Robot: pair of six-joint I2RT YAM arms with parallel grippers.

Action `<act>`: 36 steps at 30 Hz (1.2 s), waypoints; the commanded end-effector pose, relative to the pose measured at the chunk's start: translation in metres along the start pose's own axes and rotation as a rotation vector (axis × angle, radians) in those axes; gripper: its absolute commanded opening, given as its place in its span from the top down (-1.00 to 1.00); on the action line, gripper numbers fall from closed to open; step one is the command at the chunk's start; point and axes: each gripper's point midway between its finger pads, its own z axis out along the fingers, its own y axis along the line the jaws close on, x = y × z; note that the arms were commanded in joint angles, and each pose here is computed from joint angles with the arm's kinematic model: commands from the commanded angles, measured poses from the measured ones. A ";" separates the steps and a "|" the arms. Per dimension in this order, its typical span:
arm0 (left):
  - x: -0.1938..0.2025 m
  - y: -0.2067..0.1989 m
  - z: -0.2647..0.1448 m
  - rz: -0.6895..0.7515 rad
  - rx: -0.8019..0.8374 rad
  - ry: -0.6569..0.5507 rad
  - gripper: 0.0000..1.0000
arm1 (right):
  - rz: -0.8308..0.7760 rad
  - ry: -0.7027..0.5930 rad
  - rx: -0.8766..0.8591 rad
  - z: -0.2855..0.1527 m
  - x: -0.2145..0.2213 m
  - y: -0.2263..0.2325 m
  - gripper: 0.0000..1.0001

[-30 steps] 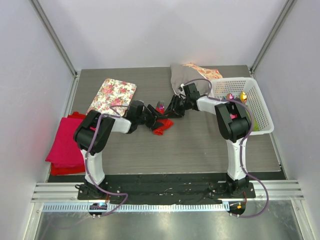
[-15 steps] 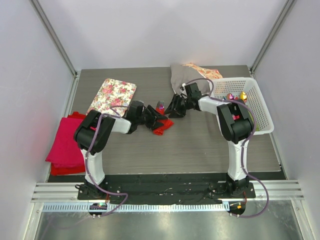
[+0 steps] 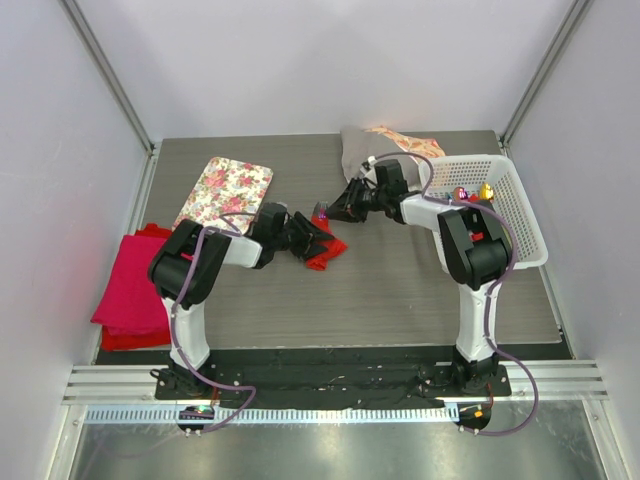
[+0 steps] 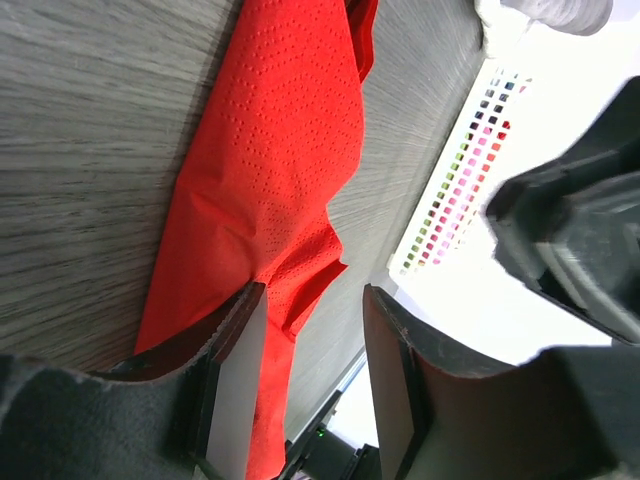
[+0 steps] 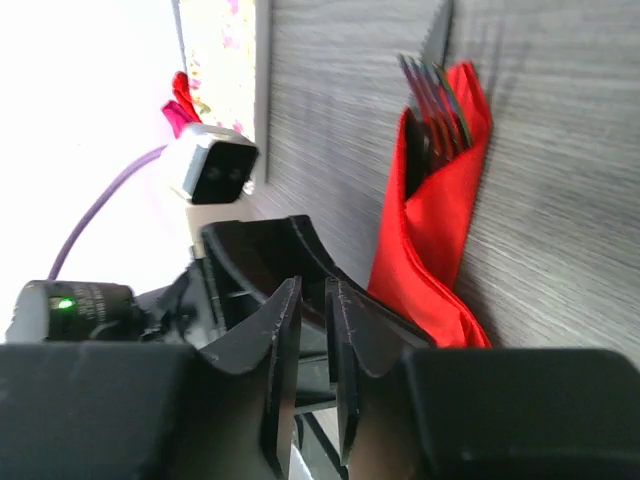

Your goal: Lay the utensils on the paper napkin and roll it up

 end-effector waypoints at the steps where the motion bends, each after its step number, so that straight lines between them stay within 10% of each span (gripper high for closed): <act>1: 0.009 0.057 0.002 -0.036 -0.161 0.022 0.04 | 0.012 0.052 -0.010 0.014 0.018 -0.009 0.53; 22: 0.015 -0.047 -0.042 0.258 0.127 0.042 0.04 | 0.037 0.117 0.263 0.023 0.050 -0.104 0.74; 36: 0.025 0.006 -0.026 0.047 0.080 0.127 0.86 | 0.021 0.108 0.282 0.023 0.046 -0.105 0.77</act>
